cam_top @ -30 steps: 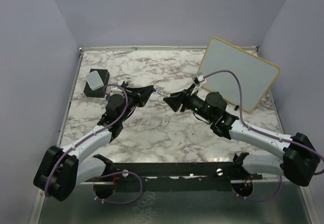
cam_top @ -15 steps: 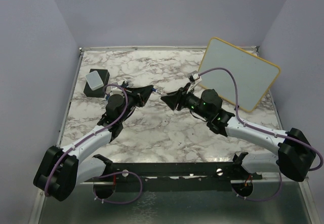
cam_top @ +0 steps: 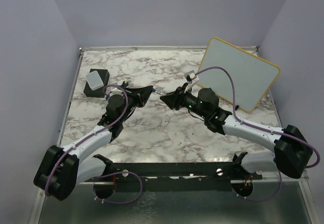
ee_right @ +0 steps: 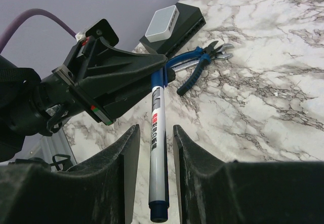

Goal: Write a sentence on the whiteboard
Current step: Open the whiteboard marker at the center of the board.

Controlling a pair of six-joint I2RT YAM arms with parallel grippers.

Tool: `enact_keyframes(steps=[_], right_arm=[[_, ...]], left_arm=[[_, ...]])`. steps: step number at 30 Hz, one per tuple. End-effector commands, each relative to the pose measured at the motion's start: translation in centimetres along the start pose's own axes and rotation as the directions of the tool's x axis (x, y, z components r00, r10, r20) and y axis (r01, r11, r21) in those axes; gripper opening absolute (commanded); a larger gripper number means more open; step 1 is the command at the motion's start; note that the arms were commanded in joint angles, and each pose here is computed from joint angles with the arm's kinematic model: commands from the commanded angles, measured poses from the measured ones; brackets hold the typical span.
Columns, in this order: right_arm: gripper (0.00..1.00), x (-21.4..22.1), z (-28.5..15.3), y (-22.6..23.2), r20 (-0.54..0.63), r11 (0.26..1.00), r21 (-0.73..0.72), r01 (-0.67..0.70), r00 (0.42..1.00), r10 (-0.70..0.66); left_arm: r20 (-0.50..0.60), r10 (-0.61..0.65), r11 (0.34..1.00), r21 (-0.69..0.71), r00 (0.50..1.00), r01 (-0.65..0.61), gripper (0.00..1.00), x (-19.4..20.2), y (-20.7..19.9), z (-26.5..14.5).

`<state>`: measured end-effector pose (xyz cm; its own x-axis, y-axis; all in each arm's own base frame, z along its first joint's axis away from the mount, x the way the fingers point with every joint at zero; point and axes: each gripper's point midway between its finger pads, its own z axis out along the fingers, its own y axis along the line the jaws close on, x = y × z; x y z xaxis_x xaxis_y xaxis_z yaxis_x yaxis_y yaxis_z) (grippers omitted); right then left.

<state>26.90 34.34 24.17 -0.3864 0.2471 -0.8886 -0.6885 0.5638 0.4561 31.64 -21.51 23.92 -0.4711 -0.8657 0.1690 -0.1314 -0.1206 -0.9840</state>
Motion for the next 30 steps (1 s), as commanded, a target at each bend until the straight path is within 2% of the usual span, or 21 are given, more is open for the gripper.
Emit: enact_keyframes(steps=[1,7,14,20,22,25,30], right_arm=[[0.36,-0.4,0.2,0.4,0.009,1.000,-0.003,0.011,1.000,-0.010],[0.34,-0.7,0.0,0.5,0.029,1.000,-0.008,0.007,1.000,-0.006],[0.21,-0.2,0.0,0.7,0.010,1.000,-0.025,0.009,1.000,-0.008],[0.19,-0.1,-0.1,0.7,0.010,1.000,-0.026,0.009,1.000,-0.009],[0.16,-0.1,-0.2,0.6,0.011,1.000,-0.024,0.009,1.000,-0.009],[0.02,-0.1,-0.2,0.5,0.014,1.000,-0.020,0.009,1.000,-0.008],[0.00,0.3,-0.5,0.1,0.012,1.000,-0.009,0.020,1.000,-0.020]], left_arm=[[0.025,-0.008,1.000,-0.007,1.000,0.009,0.00,-0.5,0.7,0.0],[0.025,-0.010,1.000,-0.006,1.000,0.010,0.00,-0.5,0.8,-0.1],[0.025,-0.010,1.000,-0.008,1.000,0.010,0.00,-0.5,0.8,0.0],[0.026,-0.011,1.000,-0.011,1.000,0.011,0.00,-0.5,0.9,0.0],[0.026,-0.011,1.000,-0.011,1.000,0.012,0.00,-0.5,0.9,0.0],[0.047,-0.009,1.000,-0.009,0.999,0.010,0.00,-0.9,0.9,0.1],[0.055,-0.008,1.000,-0.013,0.998,0.009,0.00,-1.1,1.1,0.1]])
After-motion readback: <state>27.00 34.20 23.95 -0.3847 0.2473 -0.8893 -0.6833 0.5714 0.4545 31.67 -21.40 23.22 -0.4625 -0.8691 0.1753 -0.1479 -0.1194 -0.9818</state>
